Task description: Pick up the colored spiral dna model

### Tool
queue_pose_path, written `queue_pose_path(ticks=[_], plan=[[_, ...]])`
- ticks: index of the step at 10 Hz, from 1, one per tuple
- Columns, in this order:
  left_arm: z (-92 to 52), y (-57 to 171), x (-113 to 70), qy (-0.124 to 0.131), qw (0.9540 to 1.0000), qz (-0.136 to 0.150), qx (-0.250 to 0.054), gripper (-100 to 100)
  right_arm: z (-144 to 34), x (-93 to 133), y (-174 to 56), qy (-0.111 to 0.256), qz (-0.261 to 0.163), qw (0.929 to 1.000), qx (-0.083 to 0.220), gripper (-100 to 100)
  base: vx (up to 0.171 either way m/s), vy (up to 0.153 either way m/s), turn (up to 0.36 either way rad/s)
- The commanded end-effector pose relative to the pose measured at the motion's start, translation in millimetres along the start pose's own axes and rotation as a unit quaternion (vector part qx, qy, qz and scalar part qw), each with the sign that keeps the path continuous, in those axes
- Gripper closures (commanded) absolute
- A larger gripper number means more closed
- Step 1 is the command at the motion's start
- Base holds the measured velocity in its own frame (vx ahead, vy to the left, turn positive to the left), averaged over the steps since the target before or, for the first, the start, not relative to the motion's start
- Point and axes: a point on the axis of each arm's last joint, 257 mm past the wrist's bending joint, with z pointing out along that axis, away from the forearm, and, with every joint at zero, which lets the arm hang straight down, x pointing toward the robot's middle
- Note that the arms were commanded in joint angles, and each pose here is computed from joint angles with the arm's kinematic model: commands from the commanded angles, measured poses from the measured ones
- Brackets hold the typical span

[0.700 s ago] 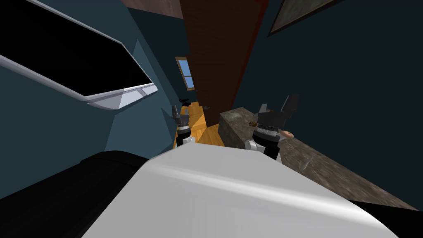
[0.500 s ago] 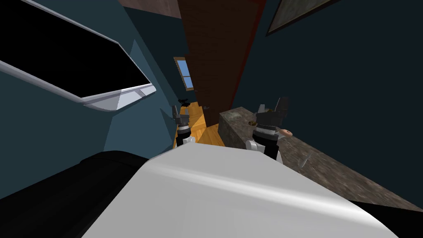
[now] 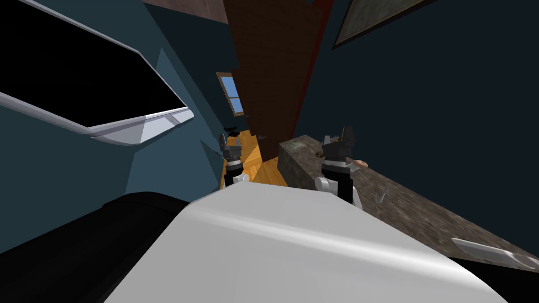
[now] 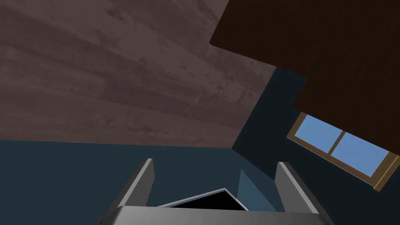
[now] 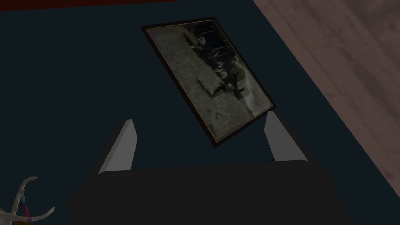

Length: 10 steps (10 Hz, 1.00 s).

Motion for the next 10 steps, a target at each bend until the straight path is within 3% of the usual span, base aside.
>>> queue_pose_path(ticks=[1,2,4,5,8,10], plan=[[0.0,0,0.0,0.0,1.0,0.0,0.0,0,2.5,-7,-21,0.001,0.016,0.9995,0.029,-100,-0.035,0.069,-0.149],[0.0,0,0.0,0.0,1.0,0.0,0.0,0,2.4,-7,-23,0.0,0.016,0.9993,0.033,-100,-0.028,0.058,-0.05],[0.0,0,0.0,0.0,1.0,0.0,0.0,0,6.5,-18,-55,-0.005,0.042,0.9963,0.074,-100,-0.03,0.062,-0.149],[0.0,0,0.0,0.0,1.0,0.0,0.0,0,6.1,-18,-58,-0.005,0.042,0.9959,0.08,-100,-0.03,0.061,-0.041],[0.0,0,0.0,0.0,1.0,0.0,0.0,0,8.4,-31,-94,-0.017,0.074,0.9887,0.13,-100,-0.029,0.062,-0.112],[0.0,0,0.0,0.0,1.0,0.0,0.0,0,11.2,-45,-126,-0.033,0.108,0.9793,0.168,-100,-0.032,0.049,-0.142]])
